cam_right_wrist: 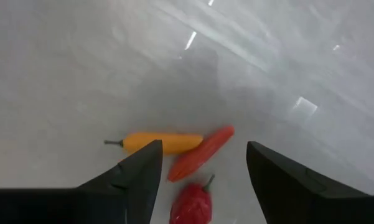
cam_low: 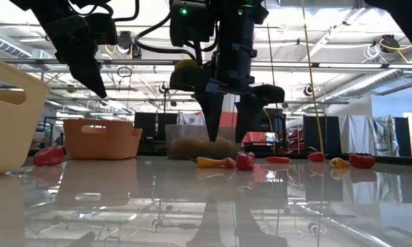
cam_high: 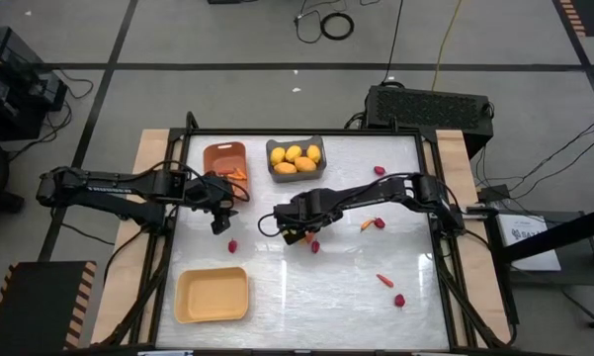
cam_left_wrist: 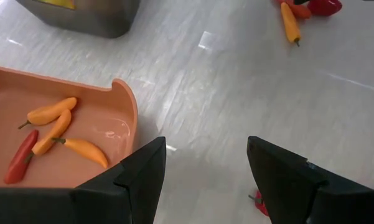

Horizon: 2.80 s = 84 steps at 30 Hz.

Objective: Sort produce into baskets
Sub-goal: Put the orange chili pepper into the orange bin

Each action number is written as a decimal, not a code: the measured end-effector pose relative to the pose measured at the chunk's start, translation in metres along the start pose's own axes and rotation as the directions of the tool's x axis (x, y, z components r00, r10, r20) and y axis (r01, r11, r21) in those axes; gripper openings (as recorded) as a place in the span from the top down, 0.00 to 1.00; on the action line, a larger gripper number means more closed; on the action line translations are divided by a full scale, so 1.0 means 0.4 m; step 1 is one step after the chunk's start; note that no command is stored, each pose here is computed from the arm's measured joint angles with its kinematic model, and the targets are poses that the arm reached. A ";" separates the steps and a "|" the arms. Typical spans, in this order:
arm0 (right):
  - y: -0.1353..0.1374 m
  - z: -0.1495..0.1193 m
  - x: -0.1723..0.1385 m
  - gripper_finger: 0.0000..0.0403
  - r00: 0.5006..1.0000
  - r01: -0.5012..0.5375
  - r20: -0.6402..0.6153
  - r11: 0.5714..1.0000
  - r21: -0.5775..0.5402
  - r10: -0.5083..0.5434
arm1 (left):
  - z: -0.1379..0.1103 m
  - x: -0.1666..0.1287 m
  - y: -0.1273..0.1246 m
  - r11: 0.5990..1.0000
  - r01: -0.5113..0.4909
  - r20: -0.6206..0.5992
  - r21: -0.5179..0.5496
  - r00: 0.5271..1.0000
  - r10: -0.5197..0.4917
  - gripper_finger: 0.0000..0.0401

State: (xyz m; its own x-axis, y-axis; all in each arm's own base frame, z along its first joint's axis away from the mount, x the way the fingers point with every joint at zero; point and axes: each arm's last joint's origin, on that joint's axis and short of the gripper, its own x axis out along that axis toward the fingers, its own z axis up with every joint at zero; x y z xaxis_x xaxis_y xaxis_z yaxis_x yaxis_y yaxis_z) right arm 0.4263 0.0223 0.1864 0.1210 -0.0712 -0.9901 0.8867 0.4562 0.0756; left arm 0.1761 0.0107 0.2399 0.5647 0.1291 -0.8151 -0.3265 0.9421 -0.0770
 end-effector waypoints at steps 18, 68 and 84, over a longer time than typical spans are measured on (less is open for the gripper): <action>0.035 -0.065 0.092 0.44 0.998 0.061 -0.032 0.996 -0.062 -0.063 | -0.001 0.000 0.000 1.000 0.007 -0.004 -0.001 1.000 -0.007 0.42; 0.056 0.360 -0.109 0.97 0.599 -0.520 0.473 0.763 -0.384 0.646 | -0.082 -0.193 0.062 0.958 -0.168 0.110 -0.231 0.974 0.197 0.42; 0.120 0.421 0.025 0.94 0.510 -0.564 0.466 0.690 -0.454 0.723 | -0.116 -0.226 0.077 0.959 -0.188 0.136 -0.211 0.966 0.220 0.42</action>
State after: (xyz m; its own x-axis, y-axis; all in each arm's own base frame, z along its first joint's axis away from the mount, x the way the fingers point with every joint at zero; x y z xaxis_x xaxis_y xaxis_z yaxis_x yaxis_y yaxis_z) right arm 0.5452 -0.1058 0.1998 0.9108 -0.1199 -0.3952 0.3413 0.7573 0.5567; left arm 0.0799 0.0137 0.2847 0.5769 0.3738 -0.7263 -0.5796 0.8139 -0.0414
